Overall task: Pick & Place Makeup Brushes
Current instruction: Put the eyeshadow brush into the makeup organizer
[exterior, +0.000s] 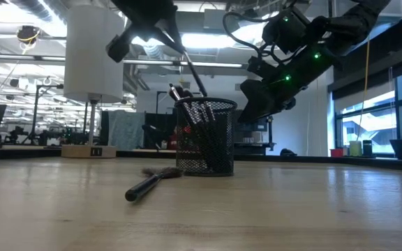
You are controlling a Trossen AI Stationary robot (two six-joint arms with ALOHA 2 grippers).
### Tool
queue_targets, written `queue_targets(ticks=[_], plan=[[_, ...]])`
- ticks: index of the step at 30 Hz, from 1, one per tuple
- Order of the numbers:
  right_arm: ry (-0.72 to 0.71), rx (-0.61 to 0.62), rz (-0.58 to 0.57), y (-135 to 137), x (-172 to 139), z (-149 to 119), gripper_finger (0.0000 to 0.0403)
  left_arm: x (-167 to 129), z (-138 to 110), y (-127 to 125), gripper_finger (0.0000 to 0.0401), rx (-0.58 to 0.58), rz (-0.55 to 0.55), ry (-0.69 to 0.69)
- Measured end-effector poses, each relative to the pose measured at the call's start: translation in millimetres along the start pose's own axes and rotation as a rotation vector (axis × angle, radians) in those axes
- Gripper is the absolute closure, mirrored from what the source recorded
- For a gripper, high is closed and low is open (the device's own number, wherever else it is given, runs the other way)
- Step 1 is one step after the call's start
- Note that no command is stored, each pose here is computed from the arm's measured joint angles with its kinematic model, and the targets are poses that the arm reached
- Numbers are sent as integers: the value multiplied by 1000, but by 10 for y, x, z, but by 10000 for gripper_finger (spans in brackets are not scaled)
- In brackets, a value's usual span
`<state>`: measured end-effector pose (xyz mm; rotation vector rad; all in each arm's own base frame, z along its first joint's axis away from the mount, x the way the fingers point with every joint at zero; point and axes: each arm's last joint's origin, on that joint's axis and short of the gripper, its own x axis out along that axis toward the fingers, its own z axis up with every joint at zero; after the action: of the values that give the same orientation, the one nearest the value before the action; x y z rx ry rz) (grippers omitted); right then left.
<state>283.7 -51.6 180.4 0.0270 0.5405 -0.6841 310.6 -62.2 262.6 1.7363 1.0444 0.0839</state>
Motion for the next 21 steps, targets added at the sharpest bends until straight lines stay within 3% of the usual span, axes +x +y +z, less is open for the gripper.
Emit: queue_targets(ticks=[12, 18, 21], plan=[[2, -1, 0, 0, 0, -2, 236, 96, 64, -47, 336, -35, -29, -12], [3, -2, 2, 0, 0, -3, 236, 68, 61, -40, 314, -178, -18, 6], [3, -2, 3, 1, 0, -3, 236, 59, 58, -40, 313, -360, -8, 27]])
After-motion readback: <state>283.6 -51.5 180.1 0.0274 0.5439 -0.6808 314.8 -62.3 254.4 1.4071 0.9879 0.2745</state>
